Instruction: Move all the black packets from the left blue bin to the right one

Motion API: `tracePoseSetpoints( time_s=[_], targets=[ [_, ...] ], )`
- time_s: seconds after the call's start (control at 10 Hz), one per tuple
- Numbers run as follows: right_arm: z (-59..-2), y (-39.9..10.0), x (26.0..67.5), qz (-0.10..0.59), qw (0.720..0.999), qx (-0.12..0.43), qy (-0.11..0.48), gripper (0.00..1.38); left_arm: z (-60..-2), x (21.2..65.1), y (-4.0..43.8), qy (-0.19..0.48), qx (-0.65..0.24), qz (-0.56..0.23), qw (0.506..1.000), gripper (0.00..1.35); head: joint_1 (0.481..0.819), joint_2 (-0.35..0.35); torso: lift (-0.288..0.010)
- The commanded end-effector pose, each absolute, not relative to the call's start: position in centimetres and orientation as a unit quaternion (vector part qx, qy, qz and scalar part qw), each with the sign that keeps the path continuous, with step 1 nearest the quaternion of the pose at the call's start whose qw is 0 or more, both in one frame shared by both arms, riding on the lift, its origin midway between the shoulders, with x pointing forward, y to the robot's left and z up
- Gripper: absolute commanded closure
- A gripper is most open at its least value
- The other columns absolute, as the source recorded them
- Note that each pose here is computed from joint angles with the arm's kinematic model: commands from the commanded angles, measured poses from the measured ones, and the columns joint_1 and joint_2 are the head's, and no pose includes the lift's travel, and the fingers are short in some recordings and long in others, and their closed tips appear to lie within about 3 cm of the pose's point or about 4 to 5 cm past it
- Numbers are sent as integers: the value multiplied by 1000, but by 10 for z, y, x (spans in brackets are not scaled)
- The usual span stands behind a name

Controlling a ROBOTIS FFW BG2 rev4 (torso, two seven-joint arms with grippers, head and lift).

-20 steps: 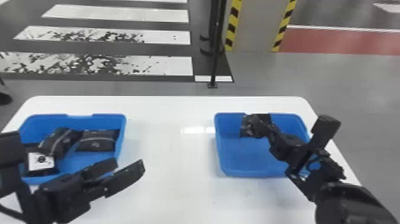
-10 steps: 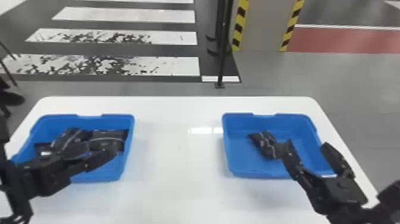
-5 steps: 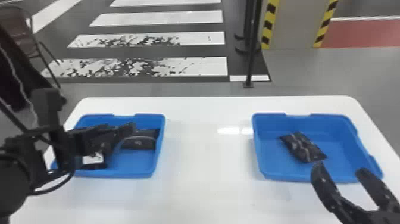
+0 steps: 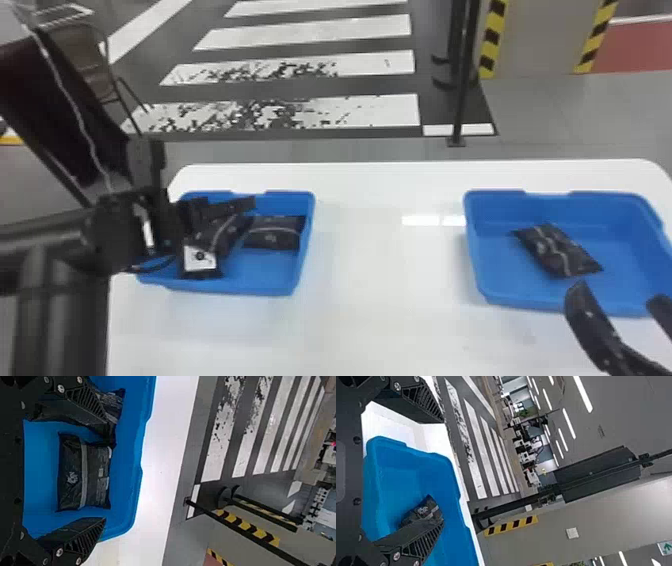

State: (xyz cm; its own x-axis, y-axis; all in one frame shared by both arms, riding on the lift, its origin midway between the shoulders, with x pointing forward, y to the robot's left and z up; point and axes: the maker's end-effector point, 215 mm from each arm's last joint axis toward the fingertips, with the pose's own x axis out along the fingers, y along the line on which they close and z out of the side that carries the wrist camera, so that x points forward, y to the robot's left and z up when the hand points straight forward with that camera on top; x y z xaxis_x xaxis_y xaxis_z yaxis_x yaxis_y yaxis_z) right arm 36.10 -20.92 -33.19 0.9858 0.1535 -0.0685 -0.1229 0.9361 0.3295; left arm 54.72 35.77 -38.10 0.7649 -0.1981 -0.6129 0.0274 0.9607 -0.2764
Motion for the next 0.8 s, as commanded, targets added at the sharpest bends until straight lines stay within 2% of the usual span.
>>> tracePoseSetpoints(
  time_s=[0.0, 0.3, 0.7],
  targets=[
    [-334, -208, 361, 71, 982, 169, 49, 137, -399, 559, 347, 364, -136, -69, 919, 174, 695, 183, -138],
    [-335, -206, 361, 72, 980, 176, 51, 139, -435, 563, 338, 409, -142, -64, 899, 177, 695, 161, -138],
    [-343, -203, 359, 76, 978, 185, 63, 144, -455, 578, 348, 435, -141, -36, 888, 197, 695, 171, -138]
  ],
)
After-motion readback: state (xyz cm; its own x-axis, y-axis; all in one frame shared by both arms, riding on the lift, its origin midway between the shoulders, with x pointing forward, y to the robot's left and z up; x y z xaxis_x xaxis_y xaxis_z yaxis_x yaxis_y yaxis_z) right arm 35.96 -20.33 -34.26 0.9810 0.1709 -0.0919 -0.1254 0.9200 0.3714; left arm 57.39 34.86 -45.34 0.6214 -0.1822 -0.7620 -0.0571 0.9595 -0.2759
